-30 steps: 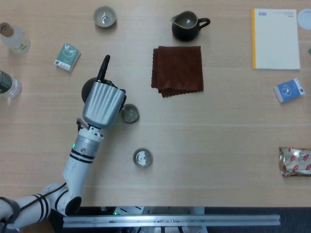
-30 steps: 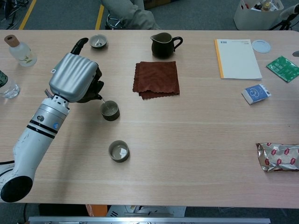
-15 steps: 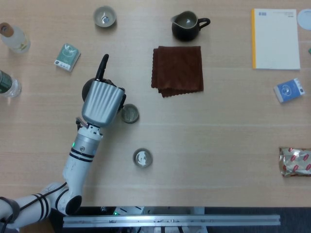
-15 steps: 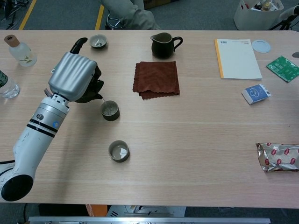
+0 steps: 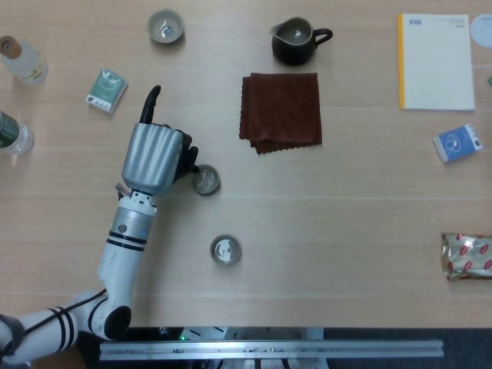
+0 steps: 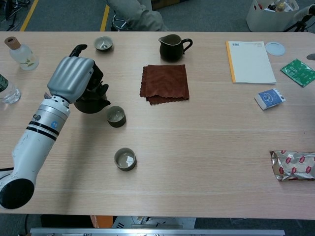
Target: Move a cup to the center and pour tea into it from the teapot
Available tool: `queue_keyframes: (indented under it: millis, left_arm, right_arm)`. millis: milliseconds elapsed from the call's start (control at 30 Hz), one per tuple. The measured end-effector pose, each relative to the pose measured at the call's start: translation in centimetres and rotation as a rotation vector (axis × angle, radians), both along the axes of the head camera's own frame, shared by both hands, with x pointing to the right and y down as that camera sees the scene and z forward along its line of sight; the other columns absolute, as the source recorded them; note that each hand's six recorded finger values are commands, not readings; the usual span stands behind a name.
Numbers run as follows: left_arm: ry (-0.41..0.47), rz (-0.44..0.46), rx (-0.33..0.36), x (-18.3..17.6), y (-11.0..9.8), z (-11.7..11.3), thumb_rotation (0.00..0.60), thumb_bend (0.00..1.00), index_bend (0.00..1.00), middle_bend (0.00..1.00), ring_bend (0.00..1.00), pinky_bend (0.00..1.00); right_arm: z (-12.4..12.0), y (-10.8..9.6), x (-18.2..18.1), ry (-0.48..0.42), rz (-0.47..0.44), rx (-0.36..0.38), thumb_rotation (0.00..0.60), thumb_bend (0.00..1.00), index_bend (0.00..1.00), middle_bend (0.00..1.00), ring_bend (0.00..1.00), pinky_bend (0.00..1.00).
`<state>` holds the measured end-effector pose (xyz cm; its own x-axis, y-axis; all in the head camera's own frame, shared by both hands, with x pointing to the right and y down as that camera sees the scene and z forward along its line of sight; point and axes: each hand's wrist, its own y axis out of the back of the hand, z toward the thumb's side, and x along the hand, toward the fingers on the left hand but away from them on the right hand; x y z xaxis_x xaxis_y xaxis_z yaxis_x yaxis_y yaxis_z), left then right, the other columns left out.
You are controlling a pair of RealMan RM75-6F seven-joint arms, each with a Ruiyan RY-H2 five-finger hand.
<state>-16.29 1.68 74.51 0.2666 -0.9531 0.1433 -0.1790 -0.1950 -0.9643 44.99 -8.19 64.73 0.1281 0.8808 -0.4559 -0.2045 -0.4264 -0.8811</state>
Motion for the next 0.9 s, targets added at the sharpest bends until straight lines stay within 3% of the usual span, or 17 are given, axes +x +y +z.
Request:
queue_keyframes:
  millis: [467, 900]
  left_arm:
    - [0.198, -0.125, -0.070, -3.6, -1.6, -1.0, 0.600, 0.36, 0.94, 1.00, 0.78, 0.07]
    - [0.192, -0.221, -0.144, -7.9, -0.8, 1.7, 0.600, 0.36, 0.93, 0.99, 0.77, 0.07]
  right_arm:
    - [0.3, 0.0, -0.4, -0.009, 0.006, -0.008, 0.600, 0.16, 0.16, 0.23, 0.11, 0.15]
    - [0.5, 0.4, -0.4, -0.007, 0.009, -0.016, 0.600, 0.16, 0.16, 0.23, 0.11, 0.15]
